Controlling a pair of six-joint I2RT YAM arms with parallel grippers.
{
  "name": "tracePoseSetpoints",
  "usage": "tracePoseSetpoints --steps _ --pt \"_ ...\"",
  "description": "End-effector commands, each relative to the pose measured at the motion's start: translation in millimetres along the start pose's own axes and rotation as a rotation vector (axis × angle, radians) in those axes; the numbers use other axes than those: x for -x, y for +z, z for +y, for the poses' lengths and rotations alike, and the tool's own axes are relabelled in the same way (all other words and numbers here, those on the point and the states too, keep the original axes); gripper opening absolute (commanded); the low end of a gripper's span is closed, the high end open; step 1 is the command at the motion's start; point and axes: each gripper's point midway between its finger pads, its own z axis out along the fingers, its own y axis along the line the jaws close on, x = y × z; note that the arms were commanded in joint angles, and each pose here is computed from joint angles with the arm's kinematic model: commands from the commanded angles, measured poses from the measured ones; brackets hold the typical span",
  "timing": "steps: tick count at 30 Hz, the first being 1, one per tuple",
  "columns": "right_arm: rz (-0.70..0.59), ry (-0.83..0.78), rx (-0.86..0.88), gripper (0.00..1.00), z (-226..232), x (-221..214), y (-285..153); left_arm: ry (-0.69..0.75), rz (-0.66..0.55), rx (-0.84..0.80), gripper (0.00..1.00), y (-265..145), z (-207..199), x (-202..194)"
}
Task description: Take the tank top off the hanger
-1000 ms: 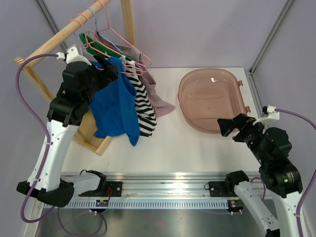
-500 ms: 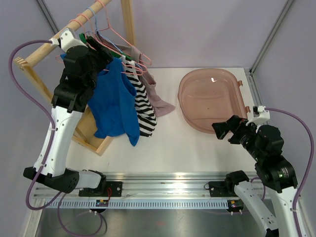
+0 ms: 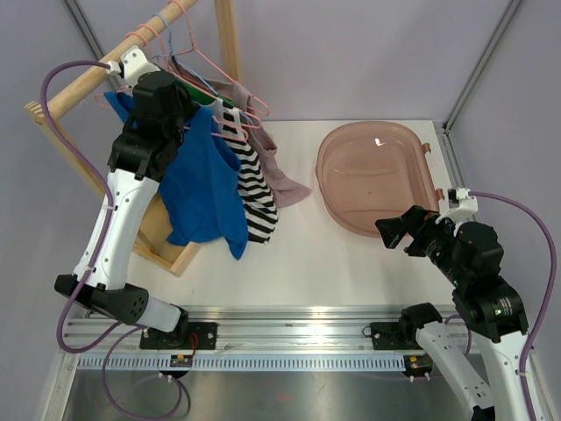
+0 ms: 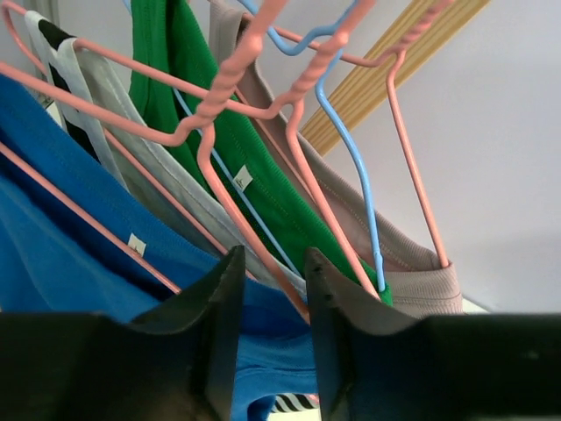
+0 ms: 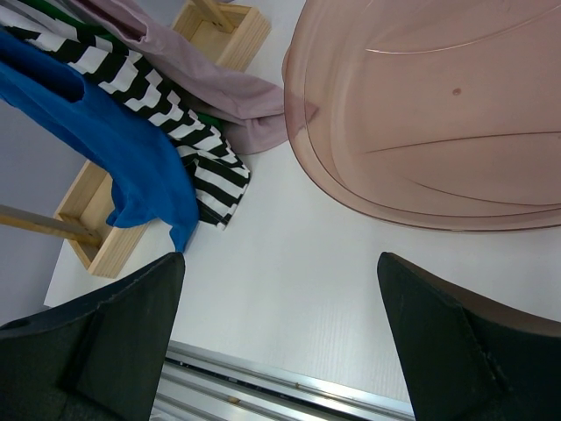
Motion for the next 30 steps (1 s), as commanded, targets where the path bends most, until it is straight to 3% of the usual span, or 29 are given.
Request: tracePoseSetpoints --steps 1,6,18,30 --pt "-0.012 -0.012 0.025 1.0 6 4 -3 -0.03 -0.079 0.021 0.21 -3 6 23" --pt "-0.012 -0.013 0.032 1.0 7 5 -3 -0.048 -0.104 0.001 0.0 -11 3 34" --pt "-0.016 -0.005 0.045 0.99 11 8 -5 -0.186 -0.231 -0.073 0.0 -49 -1 77" --pt "-0.031 -0.006 0.045 0.99 13 13 -5 -0.219 -0.241 -0.167 0.0 -92 -4 84"
